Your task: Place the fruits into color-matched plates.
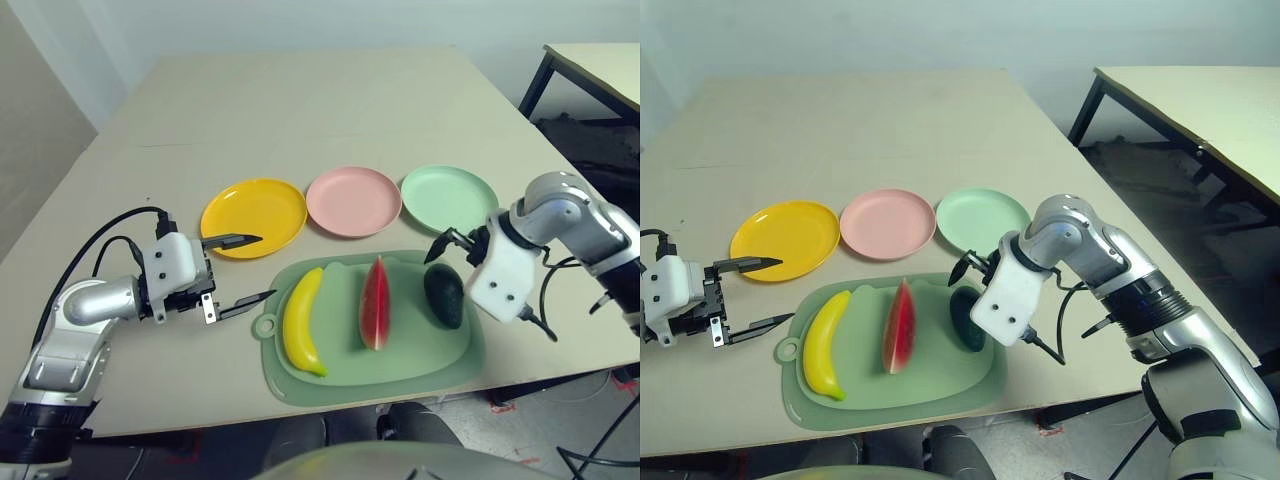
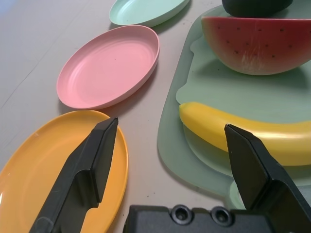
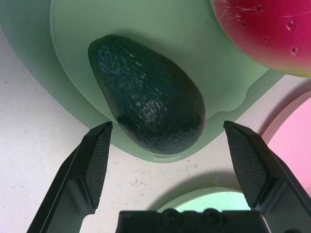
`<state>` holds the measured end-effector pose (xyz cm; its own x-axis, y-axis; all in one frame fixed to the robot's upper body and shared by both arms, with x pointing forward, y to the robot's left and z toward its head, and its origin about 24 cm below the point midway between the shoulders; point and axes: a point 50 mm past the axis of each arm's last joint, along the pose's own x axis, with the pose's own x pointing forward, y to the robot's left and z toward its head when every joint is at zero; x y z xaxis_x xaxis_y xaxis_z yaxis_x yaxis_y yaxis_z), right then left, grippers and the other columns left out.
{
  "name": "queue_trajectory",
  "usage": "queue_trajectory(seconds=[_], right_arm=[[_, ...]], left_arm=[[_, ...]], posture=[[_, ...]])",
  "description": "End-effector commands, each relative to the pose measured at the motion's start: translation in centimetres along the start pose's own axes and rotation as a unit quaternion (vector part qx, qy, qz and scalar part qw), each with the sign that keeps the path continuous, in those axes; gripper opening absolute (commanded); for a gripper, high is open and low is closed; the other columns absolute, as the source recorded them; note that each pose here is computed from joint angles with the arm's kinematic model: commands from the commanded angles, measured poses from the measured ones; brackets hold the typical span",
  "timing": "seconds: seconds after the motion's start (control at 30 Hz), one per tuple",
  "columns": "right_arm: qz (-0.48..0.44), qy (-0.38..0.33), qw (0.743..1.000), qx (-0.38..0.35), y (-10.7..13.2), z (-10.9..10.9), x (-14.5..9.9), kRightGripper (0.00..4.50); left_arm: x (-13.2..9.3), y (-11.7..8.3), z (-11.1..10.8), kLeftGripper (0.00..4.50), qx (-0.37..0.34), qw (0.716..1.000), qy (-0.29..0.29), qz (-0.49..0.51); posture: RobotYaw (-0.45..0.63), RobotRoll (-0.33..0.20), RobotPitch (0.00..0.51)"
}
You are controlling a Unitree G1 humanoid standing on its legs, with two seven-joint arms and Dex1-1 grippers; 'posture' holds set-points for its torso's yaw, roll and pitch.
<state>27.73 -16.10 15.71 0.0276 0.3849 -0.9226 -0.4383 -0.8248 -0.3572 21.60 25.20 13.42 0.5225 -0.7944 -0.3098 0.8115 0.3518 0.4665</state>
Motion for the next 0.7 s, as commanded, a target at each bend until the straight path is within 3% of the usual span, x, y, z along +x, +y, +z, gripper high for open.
queue_trajectory(seconds=[0.03, 0.7], right_arm=[[0.012, -0.01, 1.0, 0.002, 0.2, 0.1, 0.7, 4.5], [0.017, -0.023, 1.0, 0.007, 0.5, 0.6, 1.8, 4.5]], left_arm=[[-0.3, 0.1, 0.0, 4.47, 0.01, 1.0, 0.016, 0.001], [-0.1, 0.1, 0.0, 4.47, 0.013, 1.0, 0.016, 0.001]], posture=[[0.09, 0.0, 0.028], [0.09, 0.0, 0.031]])
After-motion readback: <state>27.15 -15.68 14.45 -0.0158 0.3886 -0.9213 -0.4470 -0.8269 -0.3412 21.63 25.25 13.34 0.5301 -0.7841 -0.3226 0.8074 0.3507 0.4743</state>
